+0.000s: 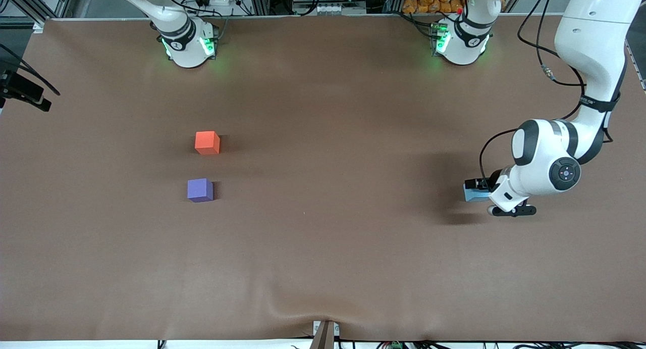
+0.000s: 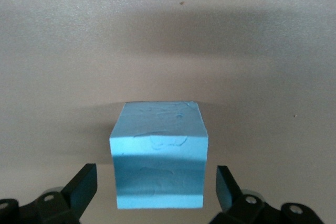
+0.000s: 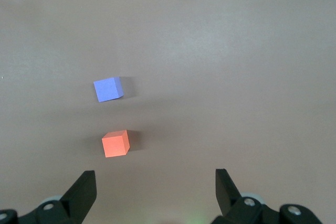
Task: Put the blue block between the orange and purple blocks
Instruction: 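Carry the light blue block with the left gripper toward the table middle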
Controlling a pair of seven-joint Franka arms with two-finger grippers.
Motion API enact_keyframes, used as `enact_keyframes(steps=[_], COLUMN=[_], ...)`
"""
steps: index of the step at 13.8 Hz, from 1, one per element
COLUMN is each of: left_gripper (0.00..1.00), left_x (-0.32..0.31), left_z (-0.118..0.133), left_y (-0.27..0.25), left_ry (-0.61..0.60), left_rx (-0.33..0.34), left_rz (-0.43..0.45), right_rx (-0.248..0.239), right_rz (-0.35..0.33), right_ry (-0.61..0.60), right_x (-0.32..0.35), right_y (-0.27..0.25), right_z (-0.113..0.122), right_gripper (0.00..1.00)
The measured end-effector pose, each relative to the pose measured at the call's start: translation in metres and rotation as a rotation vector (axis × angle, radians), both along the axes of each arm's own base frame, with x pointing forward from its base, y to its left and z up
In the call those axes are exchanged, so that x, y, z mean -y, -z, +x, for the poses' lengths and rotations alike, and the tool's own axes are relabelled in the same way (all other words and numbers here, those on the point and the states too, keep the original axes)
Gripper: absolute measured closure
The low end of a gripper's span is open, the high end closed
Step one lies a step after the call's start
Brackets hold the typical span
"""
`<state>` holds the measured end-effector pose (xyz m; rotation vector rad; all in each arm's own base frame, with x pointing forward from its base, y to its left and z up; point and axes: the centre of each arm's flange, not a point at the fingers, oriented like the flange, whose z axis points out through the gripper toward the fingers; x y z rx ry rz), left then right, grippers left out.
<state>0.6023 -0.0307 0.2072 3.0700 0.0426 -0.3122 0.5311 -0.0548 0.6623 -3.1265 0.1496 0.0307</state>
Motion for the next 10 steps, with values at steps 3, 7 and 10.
enact_keyframes(steps=[3, 7, 10], left_gripper=[0.18, 0.40, 0.40], left_x=[0.000, 0.007, 0.064], left_z=[0.000, 0.003, 0.016], left_y=[0.007, 0.005, -0.022], left_ry=[0.000, 0.011, 0.093], left_rx=[0.001, 0.016, 0.082], left_rz=[-0.002, -0.007, -0.043], right_rx=[0.000, 0.000, 0.001], right_rz=[0.000, 0.000, 0.000], right_ry=[0.000, 0.000, 0.000], right_x=[0.000, 0.000, 0.000], right_y=[0.000, 0.000, 0.000], right_z=[0.000, 0.000, 0.000], right_gripper=[0.00, 0.00, 0.00])
